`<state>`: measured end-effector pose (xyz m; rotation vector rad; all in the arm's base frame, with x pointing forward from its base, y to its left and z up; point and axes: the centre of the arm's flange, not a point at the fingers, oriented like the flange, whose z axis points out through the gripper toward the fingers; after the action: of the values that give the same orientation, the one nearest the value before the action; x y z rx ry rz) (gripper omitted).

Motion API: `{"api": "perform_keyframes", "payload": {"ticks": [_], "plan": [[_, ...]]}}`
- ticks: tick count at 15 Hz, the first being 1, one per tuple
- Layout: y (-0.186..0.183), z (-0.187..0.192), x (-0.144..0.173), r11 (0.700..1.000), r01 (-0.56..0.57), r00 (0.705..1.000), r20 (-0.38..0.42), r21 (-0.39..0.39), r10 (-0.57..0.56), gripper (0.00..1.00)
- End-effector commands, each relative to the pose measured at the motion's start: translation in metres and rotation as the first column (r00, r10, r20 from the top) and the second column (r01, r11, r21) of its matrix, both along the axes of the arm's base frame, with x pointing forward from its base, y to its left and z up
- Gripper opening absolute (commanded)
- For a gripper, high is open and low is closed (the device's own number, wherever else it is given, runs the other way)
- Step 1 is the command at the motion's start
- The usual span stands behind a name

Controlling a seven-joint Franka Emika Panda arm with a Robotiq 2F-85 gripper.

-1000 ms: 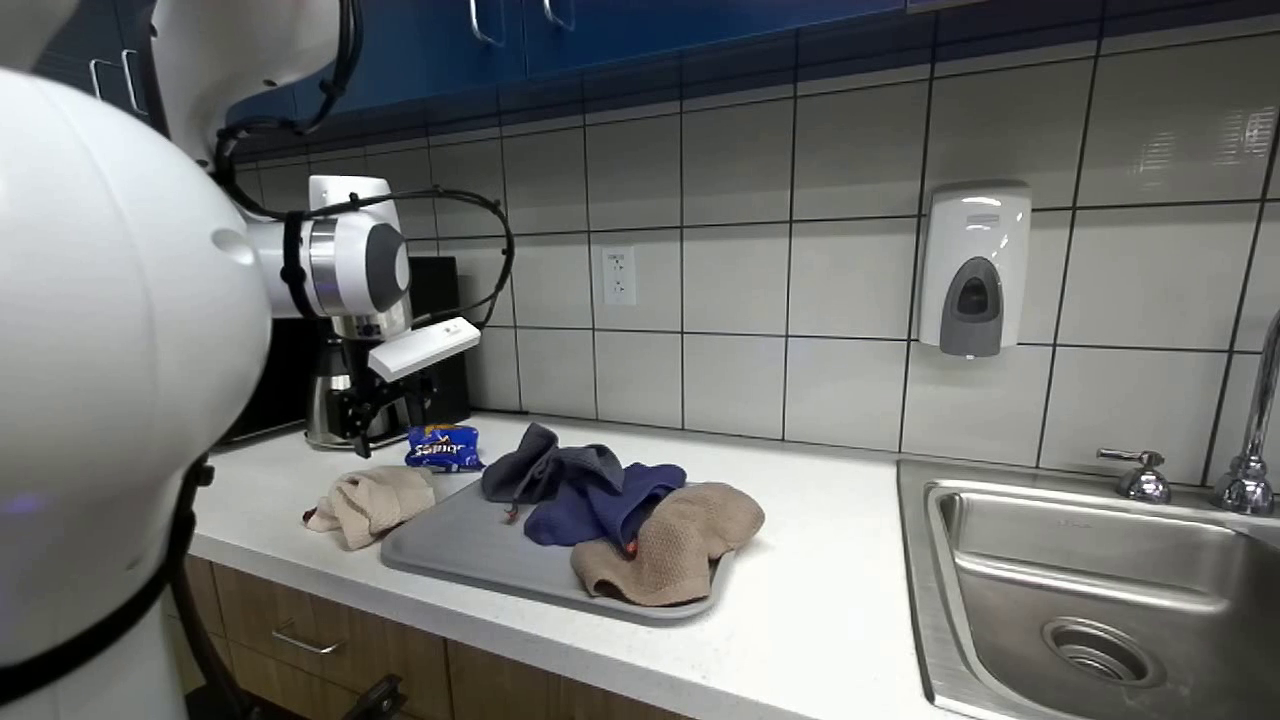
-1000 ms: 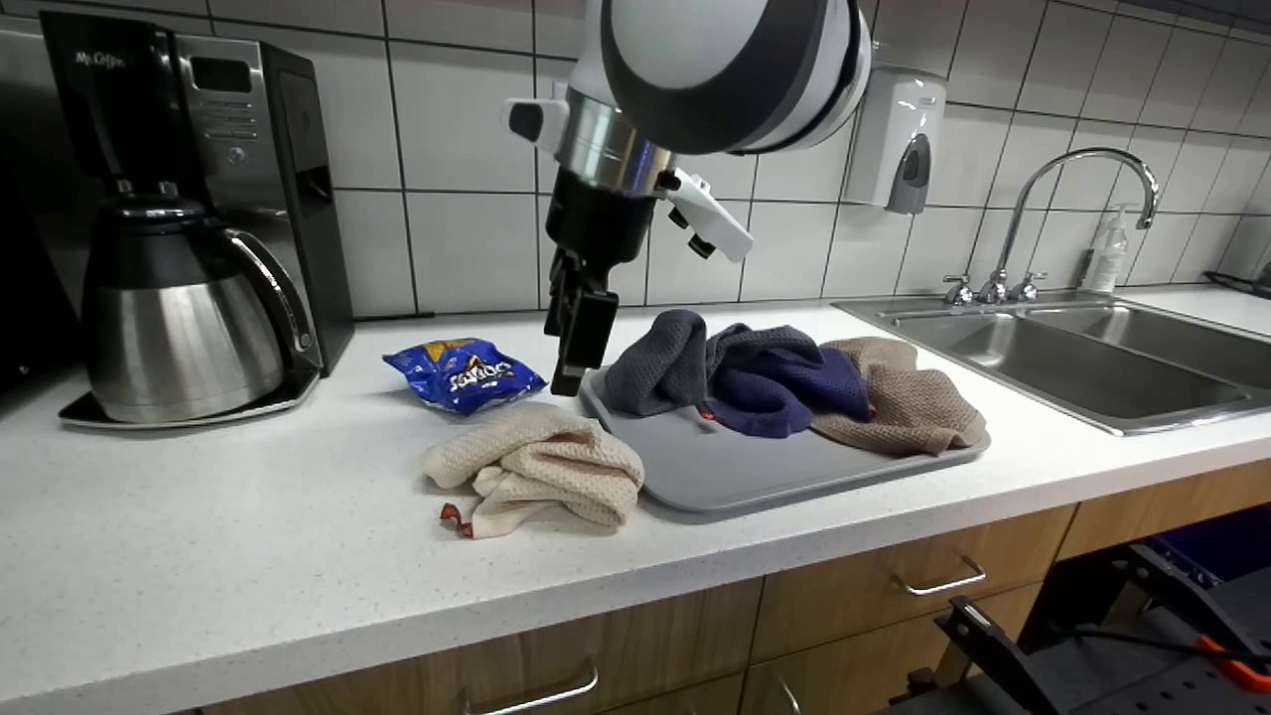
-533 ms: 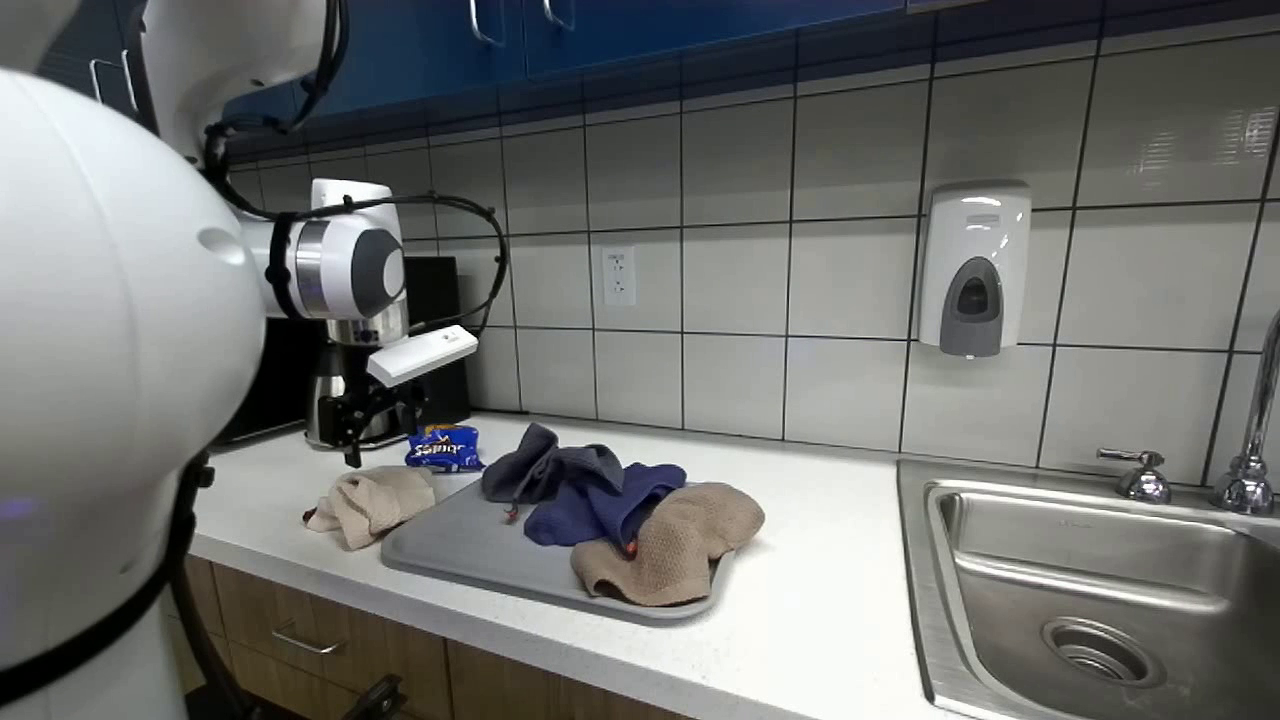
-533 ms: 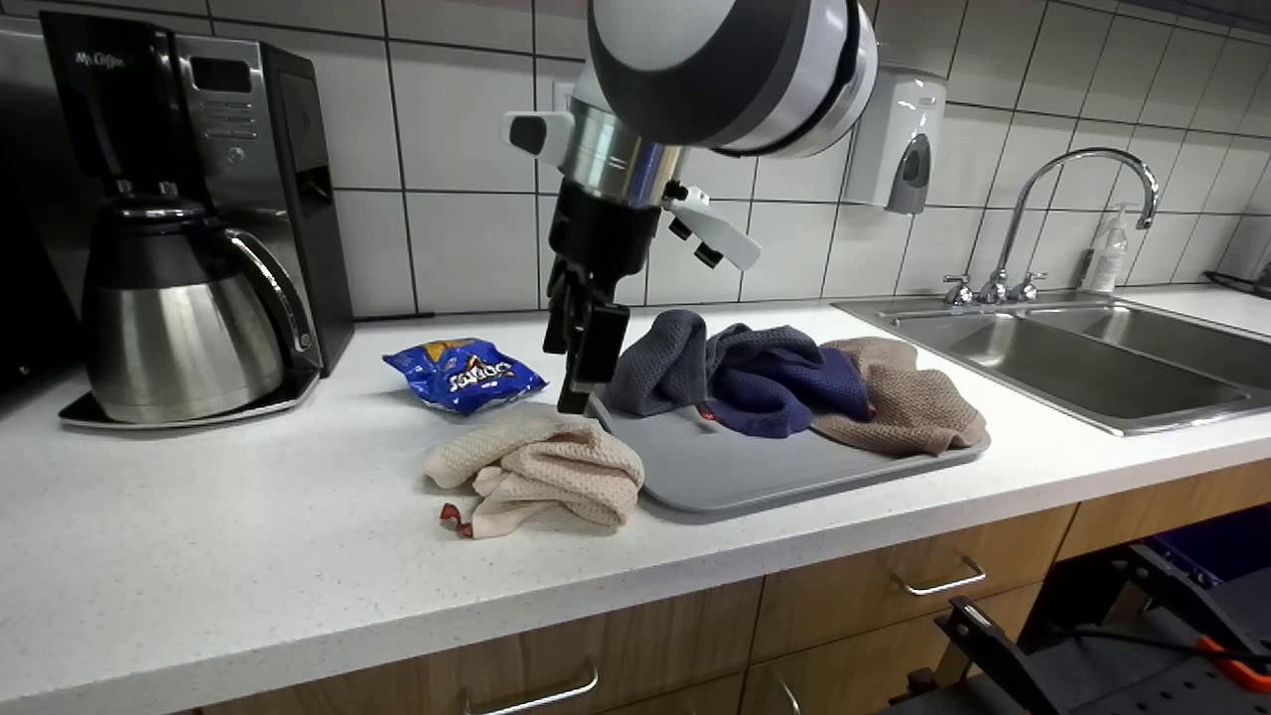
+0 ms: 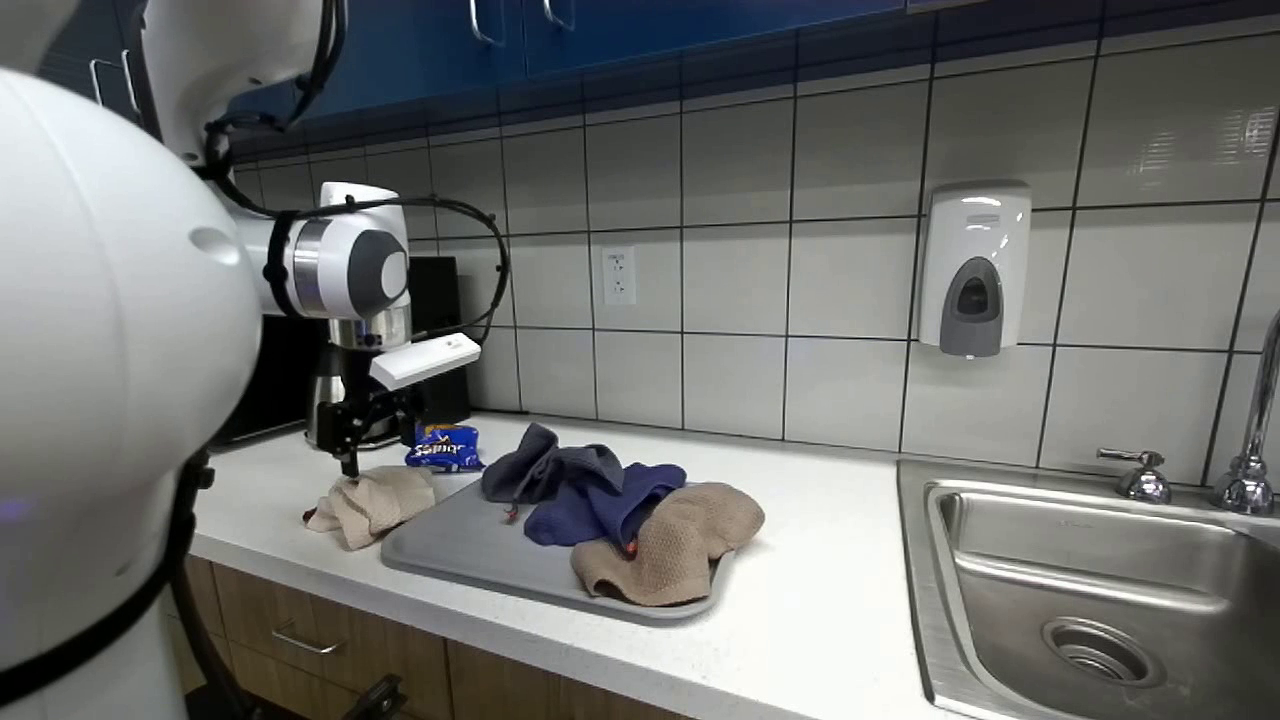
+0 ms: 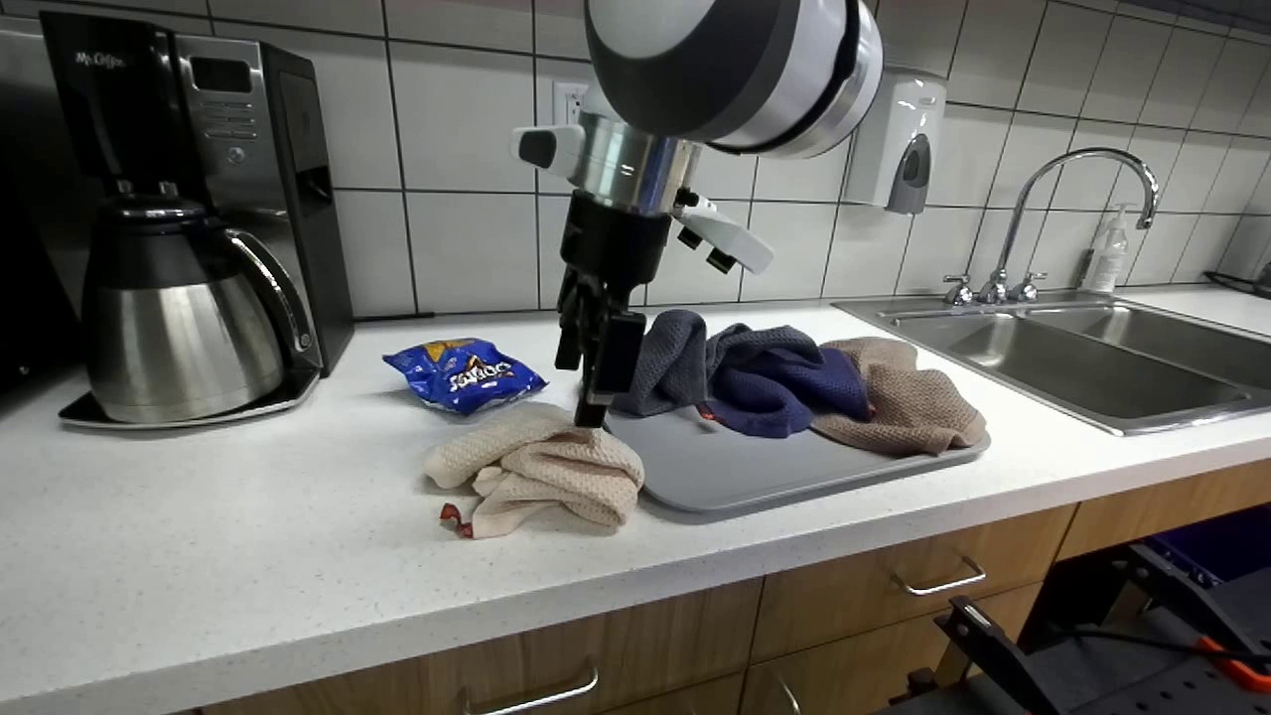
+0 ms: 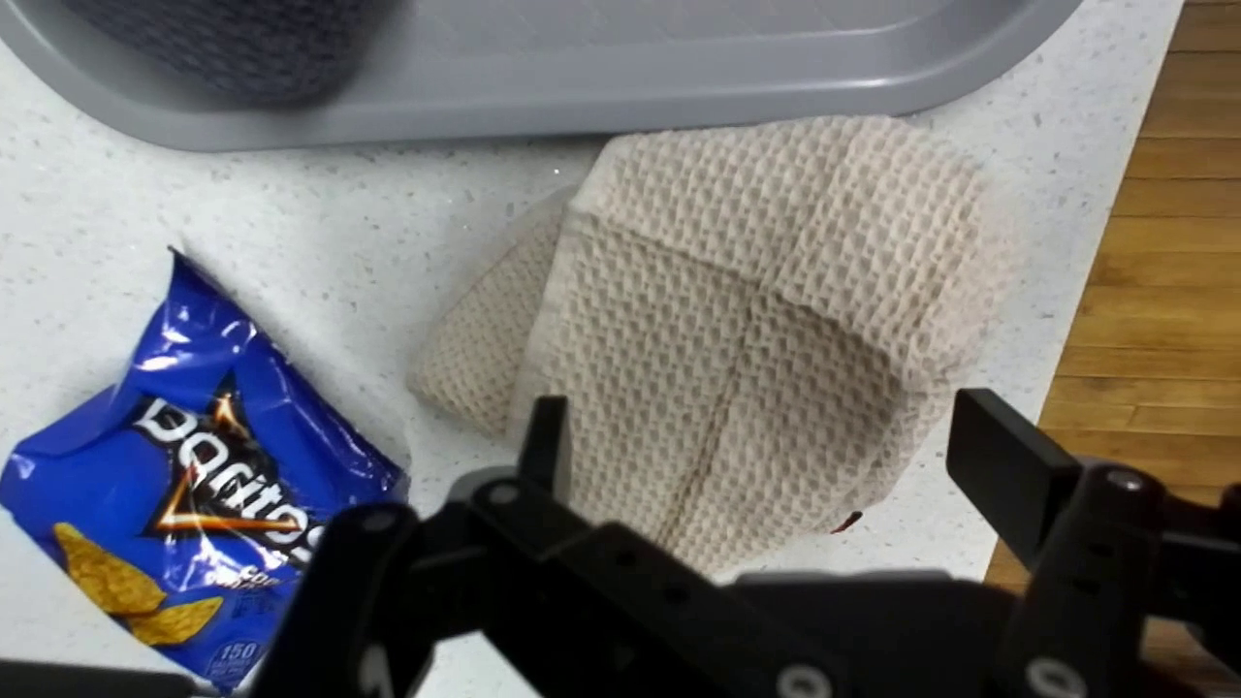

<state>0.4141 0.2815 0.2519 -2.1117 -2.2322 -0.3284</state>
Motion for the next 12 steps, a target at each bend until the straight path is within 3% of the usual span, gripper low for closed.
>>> {"api": "perform_keyframes", "payload": {"ticks": [1, 12], "plan": [[-0.01, 0.0, 0.0, 1.0, -0.015, 0.999, -0.039, -0.018, 0.014, 1.0], [0.004, -0.027, -0.009, 0.998, -0.04, 0.993, -0.114, -0.044, 0.035, 1.0]]}}
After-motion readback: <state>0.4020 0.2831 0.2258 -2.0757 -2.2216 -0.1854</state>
